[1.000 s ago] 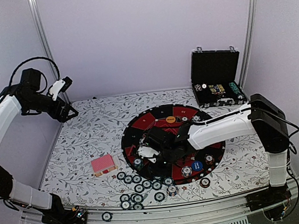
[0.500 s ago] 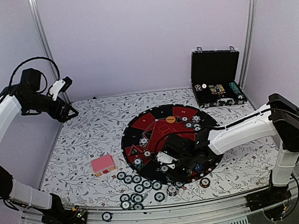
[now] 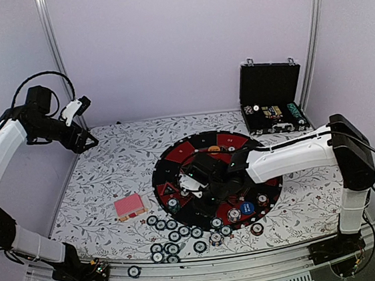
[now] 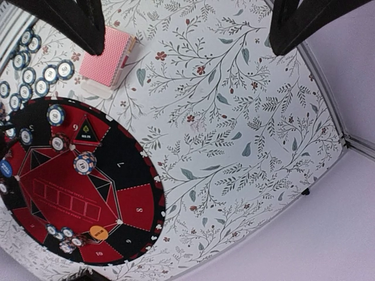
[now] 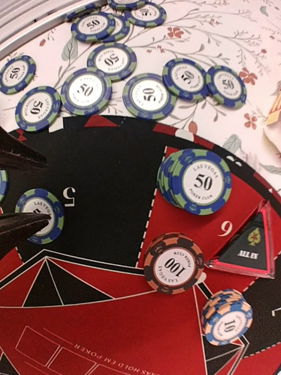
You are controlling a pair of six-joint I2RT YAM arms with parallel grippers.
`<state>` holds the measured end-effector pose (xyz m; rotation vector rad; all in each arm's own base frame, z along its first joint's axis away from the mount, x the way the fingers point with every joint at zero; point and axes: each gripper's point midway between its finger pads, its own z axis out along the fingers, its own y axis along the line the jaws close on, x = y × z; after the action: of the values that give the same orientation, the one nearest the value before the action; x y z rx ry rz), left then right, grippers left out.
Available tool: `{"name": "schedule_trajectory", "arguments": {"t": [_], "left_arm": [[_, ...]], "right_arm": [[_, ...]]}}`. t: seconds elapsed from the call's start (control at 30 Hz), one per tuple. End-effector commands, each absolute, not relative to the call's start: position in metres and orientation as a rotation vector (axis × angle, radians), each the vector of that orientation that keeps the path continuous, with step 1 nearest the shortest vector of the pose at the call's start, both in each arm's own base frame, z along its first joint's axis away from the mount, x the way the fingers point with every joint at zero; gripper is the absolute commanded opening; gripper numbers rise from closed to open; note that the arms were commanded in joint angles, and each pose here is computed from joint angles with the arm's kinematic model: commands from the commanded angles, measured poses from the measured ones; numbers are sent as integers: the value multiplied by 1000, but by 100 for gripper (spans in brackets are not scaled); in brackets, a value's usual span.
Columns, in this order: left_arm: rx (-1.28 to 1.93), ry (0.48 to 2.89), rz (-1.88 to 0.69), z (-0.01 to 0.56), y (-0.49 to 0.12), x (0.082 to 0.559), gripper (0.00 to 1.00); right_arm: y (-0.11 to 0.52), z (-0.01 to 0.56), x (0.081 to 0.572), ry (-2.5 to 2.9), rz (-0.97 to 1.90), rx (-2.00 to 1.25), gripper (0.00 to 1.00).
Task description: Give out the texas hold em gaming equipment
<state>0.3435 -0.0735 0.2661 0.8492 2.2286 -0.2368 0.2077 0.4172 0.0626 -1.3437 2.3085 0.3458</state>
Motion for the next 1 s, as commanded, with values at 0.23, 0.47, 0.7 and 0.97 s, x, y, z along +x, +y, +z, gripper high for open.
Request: {"name": "schedule_trajectory", "arguments": {"t": [0.23,0.47,0.7,0.97], "left_arm": [[860,2215,-247,270,-78,345,100],[863,2214,-240,270,-78,345,100],[866,2211,-251,269,-79,344,100],[915,2259,-309,236,-86,334,100]], "right_arm": [[402,16,221,2398,310,-1345,27],[367,13,203,2459,281,-1321,22],[360,43,204,2433,292,-1265,22],[408,94,227,2312,397,-1235,32]]}}
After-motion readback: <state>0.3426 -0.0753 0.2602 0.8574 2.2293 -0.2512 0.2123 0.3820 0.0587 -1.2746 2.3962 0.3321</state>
